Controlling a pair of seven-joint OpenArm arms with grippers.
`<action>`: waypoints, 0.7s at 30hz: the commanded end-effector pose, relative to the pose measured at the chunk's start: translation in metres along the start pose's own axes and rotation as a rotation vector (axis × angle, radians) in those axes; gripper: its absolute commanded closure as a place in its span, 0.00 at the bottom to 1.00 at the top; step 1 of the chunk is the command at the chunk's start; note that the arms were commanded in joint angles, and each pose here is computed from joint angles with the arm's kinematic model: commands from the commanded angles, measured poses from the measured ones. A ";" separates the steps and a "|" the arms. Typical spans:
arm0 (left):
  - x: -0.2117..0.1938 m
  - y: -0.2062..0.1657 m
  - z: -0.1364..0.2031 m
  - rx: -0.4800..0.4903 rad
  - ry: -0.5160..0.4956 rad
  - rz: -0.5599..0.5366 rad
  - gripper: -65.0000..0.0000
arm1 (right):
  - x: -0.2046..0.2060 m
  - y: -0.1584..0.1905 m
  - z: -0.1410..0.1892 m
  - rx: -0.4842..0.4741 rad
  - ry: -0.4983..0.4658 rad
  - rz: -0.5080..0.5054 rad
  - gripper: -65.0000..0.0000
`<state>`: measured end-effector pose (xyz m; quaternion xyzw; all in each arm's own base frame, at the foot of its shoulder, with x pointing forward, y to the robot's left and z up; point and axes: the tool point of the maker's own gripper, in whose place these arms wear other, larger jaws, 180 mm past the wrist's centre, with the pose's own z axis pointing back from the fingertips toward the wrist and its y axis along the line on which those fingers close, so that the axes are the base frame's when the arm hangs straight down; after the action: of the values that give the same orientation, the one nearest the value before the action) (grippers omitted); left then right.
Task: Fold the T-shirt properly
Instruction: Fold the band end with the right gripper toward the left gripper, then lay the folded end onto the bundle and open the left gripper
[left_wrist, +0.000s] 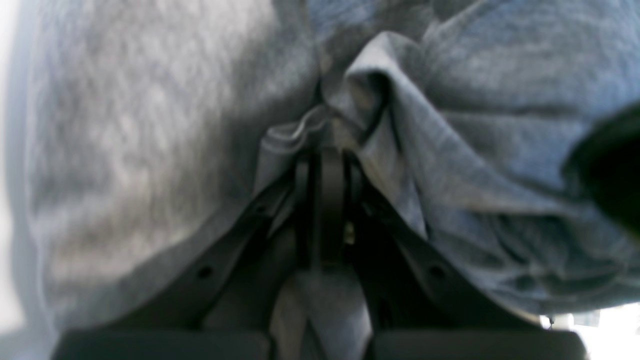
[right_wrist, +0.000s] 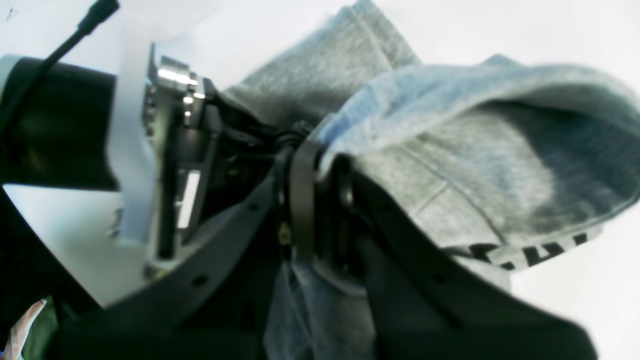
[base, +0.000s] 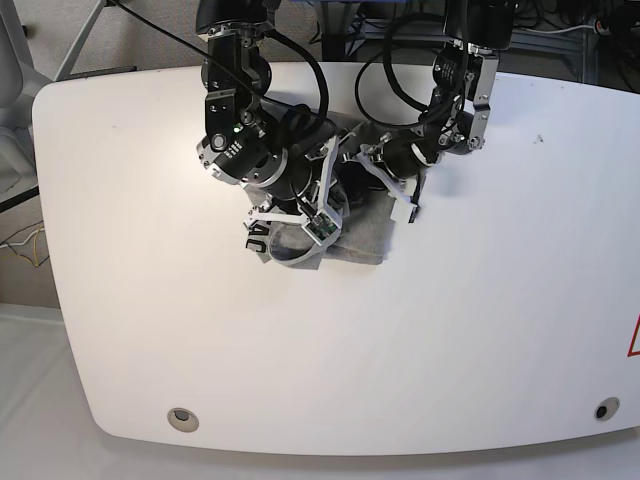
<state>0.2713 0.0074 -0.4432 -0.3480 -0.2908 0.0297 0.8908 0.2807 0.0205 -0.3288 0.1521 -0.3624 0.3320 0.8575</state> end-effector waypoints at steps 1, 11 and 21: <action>-0.029 0.021 0.015 0.091 0.113 0.019 0.97 | 0.018 -0.001 0.003 0.001 -0.066 0.005 1.00; 0.003 0.017 0.033 0.092 0.017 -0.020 0.96 | 0.018 0.000 0.003 0.002 -0.066 0.006 0.81; 0.015 0.026 0.041 0.114 -0.023 -0.007 0.96 | 0.016 0.001 0.003 0.006 -0.062 0.004 0.74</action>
<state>0.2627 0.0493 -0.4272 -0.3127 -0.2997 0.0513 0.8999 0.2812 0.0229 -0.3270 0.1560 -0.3672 0.3326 0.8545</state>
